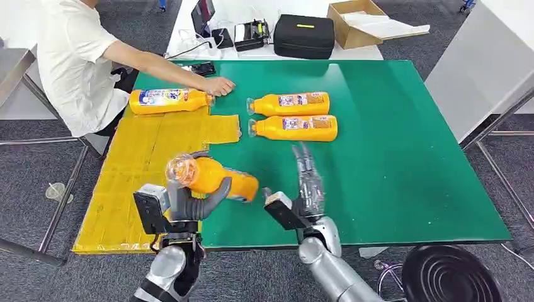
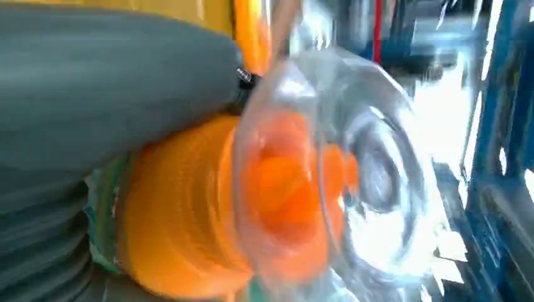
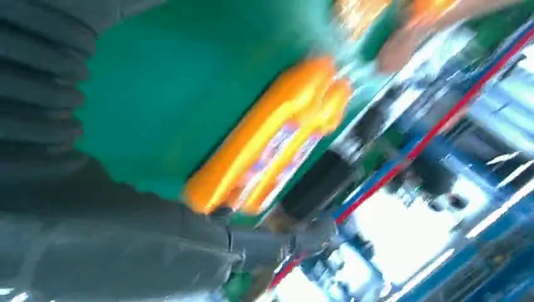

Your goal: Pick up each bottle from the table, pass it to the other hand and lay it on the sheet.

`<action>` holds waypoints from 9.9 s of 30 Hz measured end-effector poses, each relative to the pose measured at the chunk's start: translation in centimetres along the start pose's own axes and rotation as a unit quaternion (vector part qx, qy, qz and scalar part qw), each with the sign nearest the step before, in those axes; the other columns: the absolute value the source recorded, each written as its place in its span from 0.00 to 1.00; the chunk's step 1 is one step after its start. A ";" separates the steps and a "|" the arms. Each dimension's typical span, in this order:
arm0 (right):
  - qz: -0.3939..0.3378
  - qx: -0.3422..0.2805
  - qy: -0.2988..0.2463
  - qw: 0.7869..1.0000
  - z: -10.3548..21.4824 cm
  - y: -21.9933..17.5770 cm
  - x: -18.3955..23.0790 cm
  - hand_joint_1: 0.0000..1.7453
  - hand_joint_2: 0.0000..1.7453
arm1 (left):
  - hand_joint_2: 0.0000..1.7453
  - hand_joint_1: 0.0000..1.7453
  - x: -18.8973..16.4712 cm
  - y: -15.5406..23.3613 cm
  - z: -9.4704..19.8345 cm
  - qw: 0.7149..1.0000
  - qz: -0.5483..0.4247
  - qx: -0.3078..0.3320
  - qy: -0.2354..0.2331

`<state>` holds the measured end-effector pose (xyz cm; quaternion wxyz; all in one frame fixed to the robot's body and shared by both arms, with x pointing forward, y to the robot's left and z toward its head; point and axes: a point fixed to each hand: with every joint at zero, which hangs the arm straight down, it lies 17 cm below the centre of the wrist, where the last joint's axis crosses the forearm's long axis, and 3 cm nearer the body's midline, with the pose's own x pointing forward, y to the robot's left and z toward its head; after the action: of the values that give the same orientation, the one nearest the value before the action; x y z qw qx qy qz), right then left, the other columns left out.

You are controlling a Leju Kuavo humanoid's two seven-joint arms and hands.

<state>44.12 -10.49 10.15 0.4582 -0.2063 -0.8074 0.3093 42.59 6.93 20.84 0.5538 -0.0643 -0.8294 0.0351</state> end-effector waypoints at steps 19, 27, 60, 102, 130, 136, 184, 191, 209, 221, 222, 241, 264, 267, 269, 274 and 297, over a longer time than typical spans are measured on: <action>0.037 -0.110 0.080 0.990 2.9 -8.3 -7.1 0.00 1.00 | 1.00 1.00 3.0 5.5 0.2 0.912 -0.380 0.013 -0.150; 0.020 -0.109 0.076 0.991 1.9 -7.8 -6.5 0.00 1.00 | 1.00 1.00 -1.5 5.4 -1.5 0.826 -0.546 -0.054 -0.126; -0.028 -0.046 0.056 0.997 0.6 -3.3 -4.6 0.00 1.00 | 1.00 0.00 -15.7 6.7 -6.9 0.667 -0.661 -0.333 0.079; 0.195 0.036 0.064 0.978 1.2 -4.6 -9.7 0.00 1.00 | 1.00 0.00 -5.6 -5.1 0.6 0.846 -0.377 -0.366 -0.086; 0.294 0.170 0.197 0.920 2.0 -9.1 -22.3 0.00 1.00 | 1.00 0.00 -2.0 -7.4 3.6 0.938 -0.177 -0.291 -0.066; 0.291 0.230 0.240 0.897 3.3 -8.2 -24.2 0.00 1.00 | 1.00 0.00 -2.0 -7.4 3.6 0.939 -0.179 -0.288 -0.066; -0.168 0.136 0.169 0.962 3.4 -4.5 -16.9 1.00 1.00 | 1.00 0.00 -1.9 -6.6 3.1 0.971 0.156 -0.165 0.077; -0.282 0.032 0.160 0.946 3.4 -4.3 -12.8 1.00 1.00 | 1.00 0.00 -4.2 -4.5 3.9 0.963 0.222 -0.076 0.131; -0.346 0.093 0.092 0.929 2.9 1.5 -3.9 1.00 1.00 | 1.00 0.00 -3.6 -6.1 4.5 0.937 0.295 -0.115 0.151; -0.360 0.194 0.029 0.912 3.2 6.4 2.5 1.00 1.00 | 1.00 0.00 -4.0 -7.7 4.6 0.924 0.308 -0.153 0.167; -0.361 0.201 0.021 0.910 3.2 6.7 3.1 1.00 1.00 | 1.00 0.00 -3.9 -8.0 4.5 0.920 0.315 -0.161 0.168; -0.376 0.258 -0.035 0.889 4.0 9.3 8.4 1.00 1.00 | 1.00 0.00 -4.5 -6.5 2.1 0.928 0.309 -0.135 0.160; -0.380 0.267 -0.034 0.885 3.7 9.9 9.2 0.00 1.00 | 1.00 1.00 -2.6 -5.2 0.7 0.956 0.264 -0.091 0.093; -0.381 0.265 -0.027 0.885 3.7 10.0 9.0 0.00 1.00 | 1.00 1.00 -2.1 -5.4 0.6 0.958 0.256 -0.098 0.083; -0.381 0.263 -0.024 0.886 3.7 10.1 8.8 0.00 1.00 | 1.00 1.00 -2.1 -5.4 0.6 0.960 0.248 -0.099 0.080; -0.352 0.224 0.007 0.909 3.0 9.5 6.5 0.00 1.00 | 1.00 1.00 -2.2 -5.1 0.5 0.974 0.194 -0.096 0.066; 0.024 -0.138 -0.002 0.990 0.4 -10.0 -3.2 0.00 1.00 | 1.00 0.92 -9.8 5.7 -1.0 0.809 -0.557 -0.184 -0.027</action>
<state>44.83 -19.87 14.91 0.4165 -0.2864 -0.8379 0.2057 47.62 11.17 11.53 0.4337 0.3091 -0.7285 -0.4309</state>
